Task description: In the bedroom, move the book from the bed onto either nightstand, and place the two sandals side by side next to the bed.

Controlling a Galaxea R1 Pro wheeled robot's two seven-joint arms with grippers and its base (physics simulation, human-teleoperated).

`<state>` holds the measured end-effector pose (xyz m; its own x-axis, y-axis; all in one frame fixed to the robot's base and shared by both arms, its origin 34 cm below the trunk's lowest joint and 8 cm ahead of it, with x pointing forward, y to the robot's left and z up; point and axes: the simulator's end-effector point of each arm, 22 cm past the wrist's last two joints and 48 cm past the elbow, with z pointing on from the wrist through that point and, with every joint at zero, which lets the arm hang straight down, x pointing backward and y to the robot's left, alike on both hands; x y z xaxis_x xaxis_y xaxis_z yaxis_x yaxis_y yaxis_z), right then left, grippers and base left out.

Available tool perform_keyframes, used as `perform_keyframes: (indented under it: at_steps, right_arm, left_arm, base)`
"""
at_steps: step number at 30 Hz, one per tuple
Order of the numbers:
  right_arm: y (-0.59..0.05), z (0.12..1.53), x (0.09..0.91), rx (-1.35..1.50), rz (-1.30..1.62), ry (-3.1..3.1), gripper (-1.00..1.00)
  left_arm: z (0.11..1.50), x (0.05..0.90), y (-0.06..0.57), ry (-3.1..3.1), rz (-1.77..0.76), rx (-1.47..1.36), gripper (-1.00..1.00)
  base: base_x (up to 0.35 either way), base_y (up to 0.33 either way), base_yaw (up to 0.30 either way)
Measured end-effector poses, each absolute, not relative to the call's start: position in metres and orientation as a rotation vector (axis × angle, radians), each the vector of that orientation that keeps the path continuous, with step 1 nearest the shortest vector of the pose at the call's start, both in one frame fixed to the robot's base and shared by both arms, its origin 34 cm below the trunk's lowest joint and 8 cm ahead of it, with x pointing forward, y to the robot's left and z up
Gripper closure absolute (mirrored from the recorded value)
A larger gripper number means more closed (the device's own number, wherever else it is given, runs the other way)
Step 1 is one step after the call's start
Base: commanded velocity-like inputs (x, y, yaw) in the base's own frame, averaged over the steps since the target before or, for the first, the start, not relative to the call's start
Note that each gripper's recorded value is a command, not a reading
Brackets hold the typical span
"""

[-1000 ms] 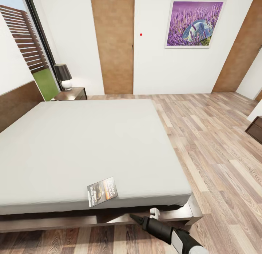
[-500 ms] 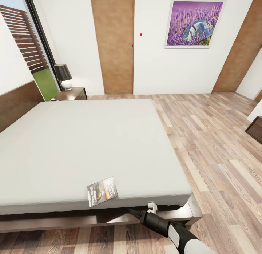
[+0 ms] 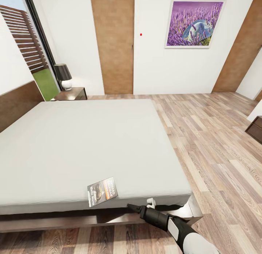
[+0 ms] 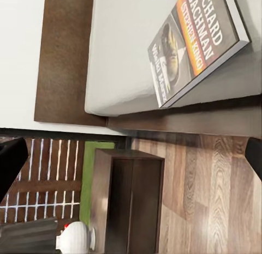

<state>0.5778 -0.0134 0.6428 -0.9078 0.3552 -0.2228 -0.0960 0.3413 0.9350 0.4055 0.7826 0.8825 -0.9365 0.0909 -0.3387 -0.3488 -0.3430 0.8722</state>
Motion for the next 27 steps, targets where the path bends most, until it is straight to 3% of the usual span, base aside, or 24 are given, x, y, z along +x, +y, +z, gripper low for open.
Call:
perform_keyframes:
  at_steps: [27]
  right_arm:
    - [-0.018, 0.651, 0.581, 0.217, 1.622, 2.192, -1.0]
  left_arm:
    - [0.894, 0.401, 0.778, 1.546, 2.4, -0.35, -1.0]
  base:
    - [0.0, 0.0, 0.0]
